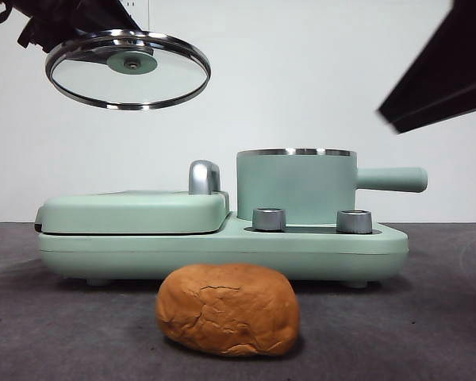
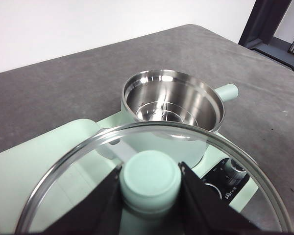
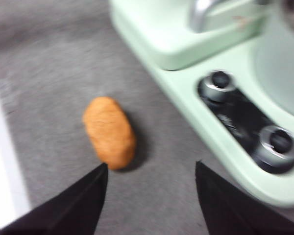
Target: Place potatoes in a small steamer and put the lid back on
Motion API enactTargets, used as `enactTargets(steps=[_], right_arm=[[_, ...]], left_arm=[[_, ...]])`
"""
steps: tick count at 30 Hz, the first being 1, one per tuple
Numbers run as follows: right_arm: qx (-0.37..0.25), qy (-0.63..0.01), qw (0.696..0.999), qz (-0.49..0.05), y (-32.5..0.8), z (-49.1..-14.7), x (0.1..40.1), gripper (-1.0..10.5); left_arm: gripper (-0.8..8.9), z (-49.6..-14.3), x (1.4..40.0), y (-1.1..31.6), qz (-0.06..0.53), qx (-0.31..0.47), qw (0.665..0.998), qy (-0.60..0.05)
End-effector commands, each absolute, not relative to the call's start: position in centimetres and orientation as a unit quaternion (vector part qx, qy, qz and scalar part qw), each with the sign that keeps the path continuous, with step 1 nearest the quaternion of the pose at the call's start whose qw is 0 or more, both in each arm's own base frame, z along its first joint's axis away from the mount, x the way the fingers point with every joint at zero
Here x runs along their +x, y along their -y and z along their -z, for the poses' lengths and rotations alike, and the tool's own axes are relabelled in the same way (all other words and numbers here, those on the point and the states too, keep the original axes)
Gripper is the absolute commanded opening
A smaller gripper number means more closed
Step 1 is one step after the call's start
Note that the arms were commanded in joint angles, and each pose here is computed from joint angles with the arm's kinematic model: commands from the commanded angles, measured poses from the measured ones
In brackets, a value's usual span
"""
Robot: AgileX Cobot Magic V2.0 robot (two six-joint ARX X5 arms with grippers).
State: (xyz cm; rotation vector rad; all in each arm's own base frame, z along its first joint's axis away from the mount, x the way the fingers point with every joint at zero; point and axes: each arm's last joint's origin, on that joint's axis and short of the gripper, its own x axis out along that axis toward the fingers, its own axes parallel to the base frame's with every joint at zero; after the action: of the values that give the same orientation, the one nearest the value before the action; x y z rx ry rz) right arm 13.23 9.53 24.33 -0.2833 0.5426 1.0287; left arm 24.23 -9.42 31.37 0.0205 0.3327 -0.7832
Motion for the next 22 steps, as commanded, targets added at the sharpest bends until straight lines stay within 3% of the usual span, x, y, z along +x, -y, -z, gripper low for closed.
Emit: enactTargets(steps=[1, 7, 22], right_arm=[[-0.153, -0.249, 0.813, -0.503, -11.2, -24.3, 13.5, 3.3], [-0.178, -0.264, 0.782, -0.536, -14.4, -22.5, 13.9, 3.3], [-0.192, -0.322, 0.757, -0.535, -18.6, -17.5, 15.8, 3.9]], left_arm=[[0.16, -32.2, 24.2, 9.4, 0.381, 0.006, 0.914, -0.142], [0.16, -32.2, 24.2, 9.4, 0.381, 0.006, 0.914, -0.142], [0.15, -32.2, 24.2, 9.4, 0.381, 0.006, 0.914, -0.142]])
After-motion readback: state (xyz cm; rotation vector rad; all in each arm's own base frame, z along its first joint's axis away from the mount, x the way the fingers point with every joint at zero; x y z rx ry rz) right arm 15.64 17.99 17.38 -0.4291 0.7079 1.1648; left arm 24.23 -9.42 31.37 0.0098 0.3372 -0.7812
